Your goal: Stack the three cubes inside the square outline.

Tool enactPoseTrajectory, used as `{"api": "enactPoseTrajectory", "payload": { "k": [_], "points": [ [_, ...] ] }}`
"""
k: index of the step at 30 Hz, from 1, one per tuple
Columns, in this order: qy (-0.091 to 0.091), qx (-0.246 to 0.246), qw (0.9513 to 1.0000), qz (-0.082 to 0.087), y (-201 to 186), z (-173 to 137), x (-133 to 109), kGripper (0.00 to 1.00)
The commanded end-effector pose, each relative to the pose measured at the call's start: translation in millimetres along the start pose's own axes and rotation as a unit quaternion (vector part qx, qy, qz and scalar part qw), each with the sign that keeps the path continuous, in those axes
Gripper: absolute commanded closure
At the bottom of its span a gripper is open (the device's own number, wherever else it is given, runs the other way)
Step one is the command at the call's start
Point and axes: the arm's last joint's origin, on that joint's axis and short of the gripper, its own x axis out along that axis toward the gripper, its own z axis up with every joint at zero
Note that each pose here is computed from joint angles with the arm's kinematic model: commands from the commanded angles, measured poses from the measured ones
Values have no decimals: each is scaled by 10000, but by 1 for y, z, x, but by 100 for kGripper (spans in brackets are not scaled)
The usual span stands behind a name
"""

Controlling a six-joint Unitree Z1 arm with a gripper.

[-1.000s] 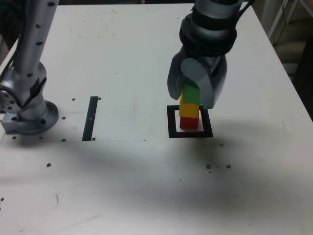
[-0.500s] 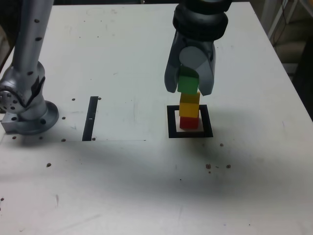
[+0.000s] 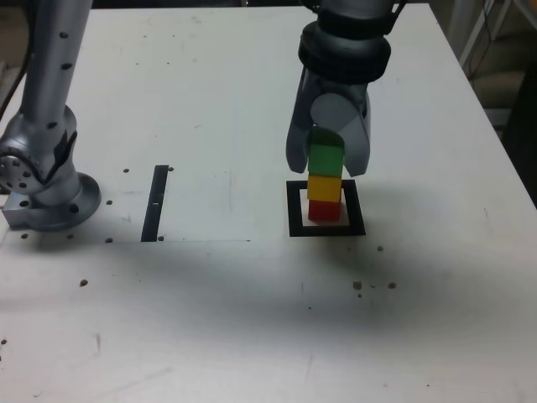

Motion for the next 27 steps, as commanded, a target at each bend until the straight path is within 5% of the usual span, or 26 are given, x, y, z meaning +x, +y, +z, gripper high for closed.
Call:
{"api": "enactPoseTrajectory", "payload": {
  "k": [1,4,8,10,18,27],
  "points": [
    [-40,-6,10000,16,0,-1,-1,72],
    [-62,-5,10000,30,0,0,0,59],
    [-85,-1,10000,36,0,0,2,14],
    [-86,0,10000,36,0,0,3,2],
    [-141,-4,9999,64,0,-4,2,0],
    [-431,-178,9983,345,2,-31,-16,0]
  ]
}}
